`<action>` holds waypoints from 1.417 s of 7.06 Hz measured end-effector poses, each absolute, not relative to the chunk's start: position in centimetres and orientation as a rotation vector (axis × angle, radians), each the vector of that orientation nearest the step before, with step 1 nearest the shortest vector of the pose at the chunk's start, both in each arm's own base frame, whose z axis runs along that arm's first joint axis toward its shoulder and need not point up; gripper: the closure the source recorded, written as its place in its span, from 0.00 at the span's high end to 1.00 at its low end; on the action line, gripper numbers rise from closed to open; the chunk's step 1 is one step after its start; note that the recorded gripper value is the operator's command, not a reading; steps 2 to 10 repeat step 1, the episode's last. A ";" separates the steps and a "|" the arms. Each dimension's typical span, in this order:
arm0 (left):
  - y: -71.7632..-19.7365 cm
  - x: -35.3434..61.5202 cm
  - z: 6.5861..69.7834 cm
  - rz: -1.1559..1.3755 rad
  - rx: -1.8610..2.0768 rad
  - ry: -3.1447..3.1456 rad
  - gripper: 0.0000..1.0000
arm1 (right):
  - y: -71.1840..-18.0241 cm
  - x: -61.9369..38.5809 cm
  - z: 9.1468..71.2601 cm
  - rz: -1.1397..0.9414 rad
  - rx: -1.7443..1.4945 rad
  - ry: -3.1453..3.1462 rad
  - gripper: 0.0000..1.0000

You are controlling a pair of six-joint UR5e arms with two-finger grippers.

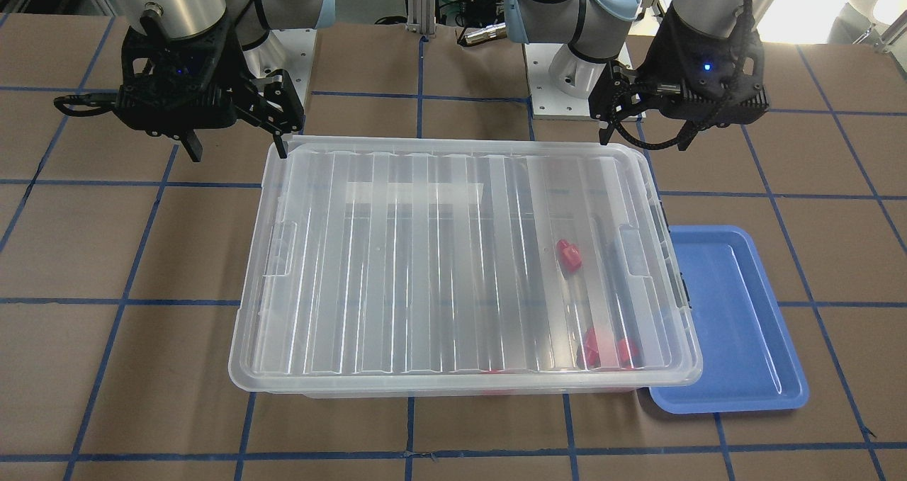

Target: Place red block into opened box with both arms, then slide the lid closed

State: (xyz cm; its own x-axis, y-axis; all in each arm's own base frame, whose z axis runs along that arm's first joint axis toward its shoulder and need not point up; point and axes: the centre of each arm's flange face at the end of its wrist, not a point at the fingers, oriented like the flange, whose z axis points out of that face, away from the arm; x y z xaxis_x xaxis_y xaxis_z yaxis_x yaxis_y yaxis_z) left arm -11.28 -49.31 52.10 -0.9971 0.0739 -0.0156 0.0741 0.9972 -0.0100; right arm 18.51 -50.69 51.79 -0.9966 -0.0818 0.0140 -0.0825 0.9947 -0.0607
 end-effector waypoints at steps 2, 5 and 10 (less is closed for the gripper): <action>-49.3 -11.3 52.1 -0.016 0.116 3.124 1.00 | -50.7 18.5 51.8 0.096 0.129 -3.126 1.00; -49.3 -11.3 52.1 -0.016 0.116 3.124 1.00 | -50.7 18.5 51.8 0.096 0.129 -3.126 1.00; -49.3 -11.3 52.1 -0.016 0.116 3.124 1.00 | -50.7 18.5 51.8 0.096 0.129 -3.126 1.00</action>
